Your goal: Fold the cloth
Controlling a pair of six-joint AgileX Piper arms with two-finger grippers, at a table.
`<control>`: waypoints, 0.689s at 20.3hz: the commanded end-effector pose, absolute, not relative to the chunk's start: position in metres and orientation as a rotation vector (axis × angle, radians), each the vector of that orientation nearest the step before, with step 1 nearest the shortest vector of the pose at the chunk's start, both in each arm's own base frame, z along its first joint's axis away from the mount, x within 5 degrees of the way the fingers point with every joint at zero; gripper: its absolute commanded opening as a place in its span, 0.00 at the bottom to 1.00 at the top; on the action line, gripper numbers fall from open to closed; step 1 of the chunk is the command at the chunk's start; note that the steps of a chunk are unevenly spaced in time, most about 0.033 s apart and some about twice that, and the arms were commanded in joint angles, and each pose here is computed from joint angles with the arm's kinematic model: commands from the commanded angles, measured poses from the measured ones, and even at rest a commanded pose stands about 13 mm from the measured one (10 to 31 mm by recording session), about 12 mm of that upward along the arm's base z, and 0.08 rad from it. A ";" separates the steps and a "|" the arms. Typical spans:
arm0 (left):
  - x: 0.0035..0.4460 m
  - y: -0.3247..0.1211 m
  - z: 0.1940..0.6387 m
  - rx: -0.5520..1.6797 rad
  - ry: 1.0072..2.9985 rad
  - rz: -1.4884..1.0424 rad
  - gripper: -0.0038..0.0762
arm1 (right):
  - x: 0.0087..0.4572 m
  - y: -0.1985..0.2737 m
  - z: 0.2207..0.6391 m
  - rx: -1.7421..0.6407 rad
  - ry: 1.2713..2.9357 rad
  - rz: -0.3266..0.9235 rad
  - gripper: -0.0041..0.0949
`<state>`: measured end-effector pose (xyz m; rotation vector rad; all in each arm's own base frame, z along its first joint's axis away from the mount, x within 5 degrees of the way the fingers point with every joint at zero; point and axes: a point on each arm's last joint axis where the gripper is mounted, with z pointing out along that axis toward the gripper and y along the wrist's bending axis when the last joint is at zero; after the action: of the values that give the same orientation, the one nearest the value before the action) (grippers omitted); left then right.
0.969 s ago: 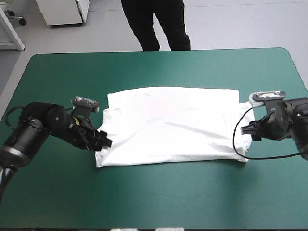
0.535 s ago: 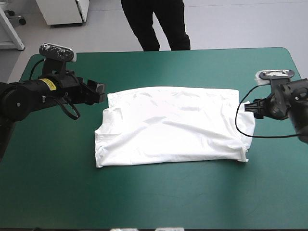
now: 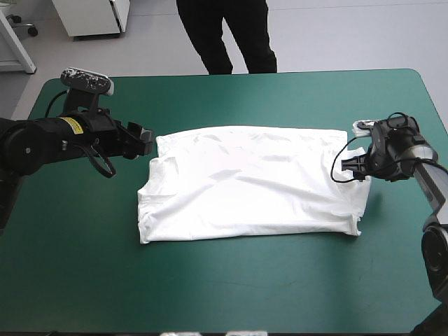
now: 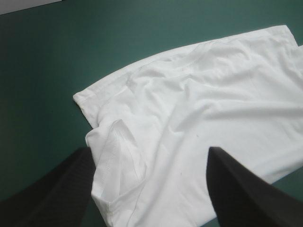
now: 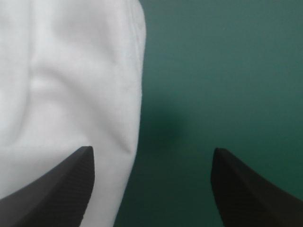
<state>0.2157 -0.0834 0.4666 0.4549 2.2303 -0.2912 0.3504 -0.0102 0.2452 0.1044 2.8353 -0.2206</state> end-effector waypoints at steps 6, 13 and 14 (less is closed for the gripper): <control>0.208 -0.083 0.485 0.421 2.120 -0.329 0.67 | 0.368 -0.023 0.229 0.145 2.828 -0.089 0.51; 0.204 -0.082 0.483 0.434 2.161 -0.326 0.67 | 0.374 -0.024 0.213 0.146 2.866 -0.088 0.03; 0.204 -0.082 0.483 0.436 2.166 -0.326 0.67 | 0.375 -0.024 0.216 0.148 2.866 -0.089 0.02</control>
<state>0.2140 -0.0830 0.4649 0.4580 2.2576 -0.2913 0.3703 -0.0154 0.2078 0.2119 2.9096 0.0035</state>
